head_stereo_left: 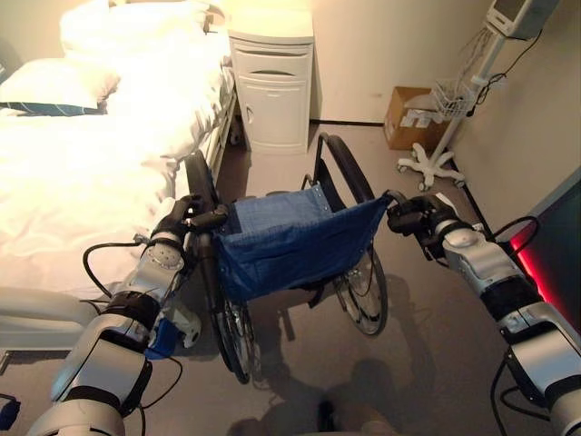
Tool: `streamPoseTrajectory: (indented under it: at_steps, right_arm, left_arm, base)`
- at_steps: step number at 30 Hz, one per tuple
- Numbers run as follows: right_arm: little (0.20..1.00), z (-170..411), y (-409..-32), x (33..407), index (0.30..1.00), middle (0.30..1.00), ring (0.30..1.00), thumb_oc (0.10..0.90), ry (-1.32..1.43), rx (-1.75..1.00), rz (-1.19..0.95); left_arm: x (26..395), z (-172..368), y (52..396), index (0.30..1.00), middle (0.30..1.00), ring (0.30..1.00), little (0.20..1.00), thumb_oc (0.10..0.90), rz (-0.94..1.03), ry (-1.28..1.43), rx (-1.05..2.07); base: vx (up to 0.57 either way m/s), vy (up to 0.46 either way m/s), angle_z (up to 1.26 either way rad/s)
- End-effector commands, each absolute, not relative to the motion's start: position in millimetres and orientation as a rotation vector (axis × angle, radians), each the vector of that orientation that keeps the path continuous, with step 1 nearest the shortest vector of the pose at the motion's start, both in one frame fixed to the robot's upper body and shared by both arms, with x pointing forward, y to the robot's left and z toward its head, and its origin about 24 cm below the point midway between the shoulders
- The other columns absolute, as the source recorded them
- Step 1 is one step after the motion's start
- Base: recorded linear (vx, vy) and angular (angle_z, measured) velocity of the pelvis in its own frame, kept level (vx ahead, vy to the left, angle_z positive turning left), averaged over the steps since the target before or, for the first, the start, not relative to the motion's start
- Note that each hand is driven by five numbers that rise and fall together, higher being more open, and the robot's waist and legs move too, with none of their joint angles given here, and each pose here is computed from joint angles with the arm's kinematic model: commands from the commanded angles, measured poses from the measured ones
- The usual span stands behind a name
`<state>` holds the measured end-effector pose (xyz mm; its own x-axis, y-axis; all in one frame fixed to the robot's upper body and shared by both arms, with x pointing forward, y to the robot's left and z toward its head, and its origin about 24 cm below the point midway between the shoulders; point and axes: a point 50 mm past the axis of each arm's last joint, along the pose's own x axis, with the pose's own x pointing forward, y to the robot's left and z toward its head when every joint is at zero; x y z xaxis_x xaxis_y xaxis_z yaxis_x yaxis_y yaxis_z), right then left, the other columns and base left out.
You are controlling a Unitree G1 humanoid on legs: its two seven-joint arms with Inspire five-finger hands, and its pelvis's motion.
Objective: Push the wheelchair next to the bed
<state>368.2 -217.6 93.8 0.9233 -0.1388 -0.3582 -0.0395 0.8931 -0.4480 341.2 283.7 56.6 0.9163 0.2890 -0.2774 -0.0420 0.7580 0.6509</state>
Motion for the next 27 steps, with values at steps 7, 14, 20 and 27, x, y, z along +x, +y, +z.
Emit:
streamPoseTrajectory:
  at_steps: [7, 14, 20, 27]
  right_arm:
    - [0.300, 60.5, -199.1, 352.7, 0.300, 0.300, 0.300, 0.400, 0.438, -0.260, 0.018]
    - [0.300, 44.9, -180.2, 345.3, 0.300, 0.300, 0.300, 0.400, 0.430, -0.192, 0.030]
    - [0.300, 43.0, -166.0, 340.5, 0.300, 0.300, 0.300, 0.400, 0.430, -0.095, 0.109]
    - [0.300, 27.4, -166.2, 327.1, 0.300, 0.300, 0.300, 0.400, 0.456, -0.081, 0.157]
  left_arm:
    - [338.0, 27.3, 239.3, 0.300, 0.300, 0.300, 0.300, 0.400, -0.031, 0.432, 0.640]
    - [343.2, 33.9, 238.1, 0.300, 0.300, 0.300, 0.300, 0.400, -0.018, 0.424, 0.692]
    - [338.9, 30.4, 246.2, 0.300, 0.300, 0.300, 0.300, 0.400, 0.013, 0.442, 0.717]
    - [324.0, 14.8, 257.6, 0.300, 0.300, 0.300, 0.300, 0.400, 0.041, 0.496, 0.704]
  base:
    - [0.51, 0.293, -0.82]
    - [0.31, 0.171, -0.26]
    - [0.24, 0.127, -0.04]
    - [0.27, 0.122, -0.05]
